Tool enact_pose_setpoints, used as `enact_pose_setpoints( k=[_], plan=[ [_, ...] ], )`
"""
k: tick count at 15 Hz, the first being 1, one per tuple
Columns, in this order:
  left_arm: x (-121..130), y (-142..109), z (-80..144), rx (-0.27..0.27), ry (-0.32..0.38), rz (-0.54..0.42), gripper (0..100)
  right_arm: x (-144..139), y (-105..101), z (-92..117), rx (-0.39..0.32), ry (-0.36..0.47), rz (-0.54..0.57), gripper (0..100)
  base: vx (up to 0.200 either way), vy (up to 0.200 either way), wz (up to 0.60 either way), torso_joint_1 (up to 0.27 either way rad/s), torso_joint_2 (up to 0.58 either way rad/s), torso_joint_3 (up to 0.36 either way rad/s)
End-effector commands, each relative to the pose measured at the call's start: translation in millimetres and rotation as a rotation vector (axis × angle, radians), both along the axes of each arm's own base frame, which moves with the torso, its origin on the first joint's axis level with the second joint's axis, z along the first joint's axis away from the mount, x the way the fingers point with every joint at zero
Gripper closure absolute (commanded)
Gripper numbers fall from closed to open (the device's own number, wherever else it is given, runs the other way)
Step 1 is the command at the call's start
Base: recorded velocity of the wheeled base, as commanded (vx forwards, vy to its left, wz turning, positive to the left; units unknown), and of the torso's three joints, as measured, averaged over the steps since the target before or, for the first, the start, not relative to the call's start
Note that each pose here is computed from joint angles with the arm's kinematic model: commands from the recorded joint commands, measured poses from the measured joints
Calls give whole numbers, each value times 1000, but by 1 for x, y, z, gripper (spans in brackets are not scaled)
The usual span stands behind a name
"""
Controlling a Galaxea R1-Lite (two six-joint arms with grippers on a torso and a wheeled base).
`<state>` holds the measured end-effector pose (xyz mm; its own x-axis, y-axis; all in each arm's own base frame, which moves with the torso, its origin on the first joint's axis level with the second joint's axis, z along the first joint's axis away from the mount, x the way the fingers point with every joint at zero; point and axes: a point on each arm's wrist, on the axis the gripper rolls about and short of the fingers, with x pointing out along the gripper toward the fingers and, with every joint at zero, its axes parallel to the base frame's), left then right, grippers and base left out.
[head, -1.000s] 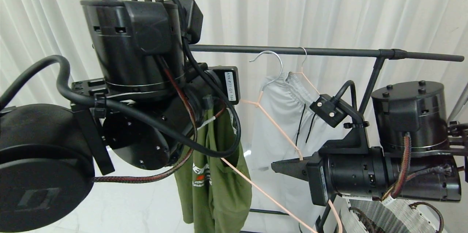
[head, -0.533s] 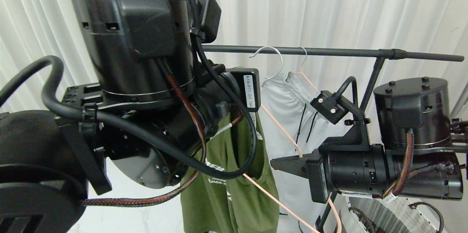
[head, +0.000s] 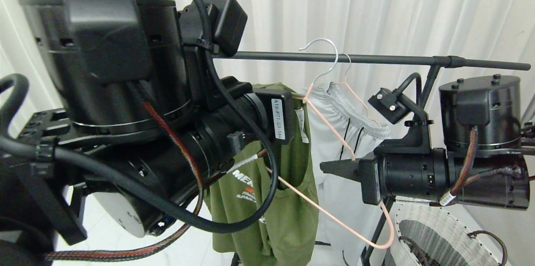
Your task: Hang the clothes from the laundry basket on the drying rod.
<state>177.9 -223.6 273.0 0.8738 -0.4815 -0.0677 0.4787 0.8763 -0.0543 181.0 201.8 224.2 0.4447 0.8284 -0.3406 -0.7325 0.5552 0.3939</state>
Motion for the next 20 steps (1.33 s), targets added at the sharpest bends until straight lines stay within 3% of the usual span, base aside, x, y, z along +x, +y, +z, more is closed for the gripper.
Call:
enact_pose_setpoints(
  k=[1, 3, 10, 11, 15, 18, 20],
  plan=[
    [-3, 4, -3, 7, 7, -5, 100, 2, -4, 7, 28, -25, -16, 100, 0, 0, 0, 0, 0, 0],
    [-2, 3, -9, 45, 6, -13, 100, 1, -5, 13, 55, -53, -15, 100, 0, 0, 0, 0, 0, 0],
    [-4, 4, -7, 17, -9, -58, 100, -7, -13, 16, 8, -169, 25, 100, 0, 0, 0, 0, 0, 0],
    [-4, 4, -8, 14, -14, -61, 0, -7, -13, 16, 14, -174, 23, 100, 0, 0, 0, 0, 0, 0],
    [-6, 6, -18, 1, -55, -104, 0, -7, -14, 13, 47, -226, 19, 100, 0, 0, 0, 0, 0, 0],
    [-6, 13, -34, 112, -117, -96, 0, 1, -23, 13, 36, -250, -22, 100, 0, 0, 0, 0, 0, 0],
    [-9, 18, -34, 123, -123, -93, 0, 2, -26, 13, 33, -255, -35, 100, 0, 0, 0, 0, 0, 0]
  ],
)
